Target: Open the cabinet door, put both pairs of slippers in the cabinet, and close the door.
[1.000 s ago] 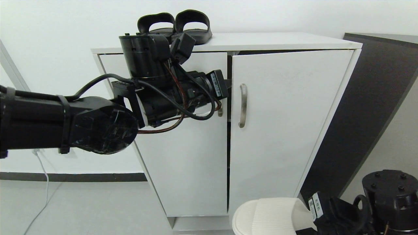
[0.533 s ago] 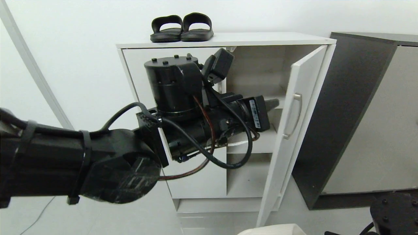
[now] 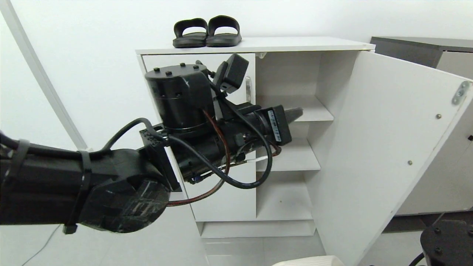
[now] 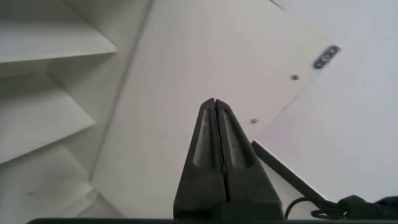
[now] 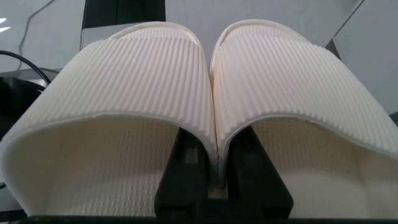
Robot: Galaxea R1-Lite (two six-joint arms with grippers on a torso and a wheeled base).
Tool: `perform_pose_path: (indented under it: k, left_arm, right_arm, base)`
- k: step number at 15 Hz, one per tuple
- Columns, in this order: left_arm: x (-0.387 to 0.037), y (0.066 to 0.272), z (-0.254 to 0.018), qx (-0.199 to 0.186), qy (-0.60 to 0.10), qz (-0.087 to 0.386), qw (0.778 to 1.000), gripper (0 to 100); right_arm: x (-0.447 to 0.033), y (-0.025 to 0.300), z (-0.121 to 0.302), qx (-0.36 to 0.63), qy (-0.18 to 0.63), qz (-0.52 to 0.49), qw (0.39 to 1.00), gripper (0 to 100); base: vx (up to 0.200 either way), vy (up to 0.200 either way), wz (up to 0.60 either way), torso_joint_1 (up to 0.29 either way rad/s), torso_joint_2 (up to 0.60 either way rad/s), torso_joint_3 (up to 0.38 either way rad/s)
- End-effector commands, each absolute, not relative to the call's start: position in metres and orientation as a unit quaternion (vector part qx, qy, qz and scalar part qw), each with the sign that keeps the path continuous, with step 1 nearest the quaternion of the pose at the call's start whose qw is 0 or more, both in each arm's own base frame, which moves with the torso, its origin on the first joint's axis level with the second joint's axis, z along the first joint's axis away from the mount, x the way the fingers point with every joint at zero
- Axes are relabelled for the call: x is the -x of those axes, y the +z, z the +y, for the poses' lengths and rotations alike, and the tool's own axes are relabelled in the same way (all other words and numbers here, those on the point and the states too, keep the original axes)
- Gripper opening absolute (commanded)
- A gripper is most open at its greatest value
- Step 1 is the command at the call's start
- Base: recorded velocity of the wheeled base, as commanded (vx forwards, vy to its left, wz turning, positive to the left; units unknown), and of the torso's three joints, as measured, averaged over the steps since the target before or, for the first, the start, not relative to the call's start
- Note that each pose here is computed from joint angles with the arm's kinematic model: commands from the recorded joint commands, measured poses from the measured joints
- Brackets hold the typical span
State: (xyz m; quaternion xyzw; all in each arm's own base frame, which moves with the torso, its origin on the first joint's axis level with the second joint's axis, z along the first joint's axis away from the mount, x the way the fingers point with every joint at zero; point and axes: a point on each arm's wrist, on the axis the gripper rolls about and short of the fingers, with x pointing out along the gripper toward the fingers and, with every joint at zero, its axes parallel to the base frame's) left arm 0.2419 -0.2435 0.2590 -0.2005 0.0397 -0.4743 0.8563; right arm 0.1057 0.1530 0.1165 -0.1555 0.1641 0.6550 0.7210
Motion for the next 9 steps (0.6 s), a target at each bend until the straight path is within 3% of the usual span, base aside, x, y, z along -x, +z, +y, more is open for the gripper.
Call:
perform_pose_path:
  k: [1, 3, 5, 6, 9]
  left_arm:
    - [-0.23, 0.276, -0.205, 0.206, -0.452, 0.017, 0.868, 0]
    - [-0.209, 0.285, -0.163, 0.205, -0.42, 0.013, 0.884, 0]
    - [-0.175, 0.282, -0.119, 0.197, -0.377, 0.045, 0.904, 0]
    - [-0.14, 0.278, -0.084, 0.194, -0.343, 0.055, 0.917, 0]
    - [-0.077, 0.278, -0.036, 0.195, -0.277, 0.028, 0.941, 0]
  right_arm:
    - [-0.109, 0.115, 0.154, 0.155, 0.651, 0.166, 0.724, 0]
    - [-0.118, 0.114, 0.155, 0.152, 0.638, 0.165, 0.737, 0]
    - [-0.136, 0.119, 0.157, 0.145, 0.605, 0.14, 0.77, 0]
    - [-0.162, 0.125, 0.156, 0.137, 0.544, 0.128, 0.818, 0]
    - [-0.189, 0.138, 0.166, 0.067, 0.464, 0.116, 0.876, 0]
  base:
    - [0.0, 0.0, 0.0, 0.0, 0.0, 0.0]
    - [0.0, 0.0, 0.0, 0.0, 0.0, 0.0]
    - [0.0, 0.0, 0.0, 0.0, 0.0, 0.0]
    - [0.0, 0.0, 0.0, 0.0, 0.0, 0.0]
    - [0.0, 0.0, 0.0, 0.0, 0.0, 0.0]
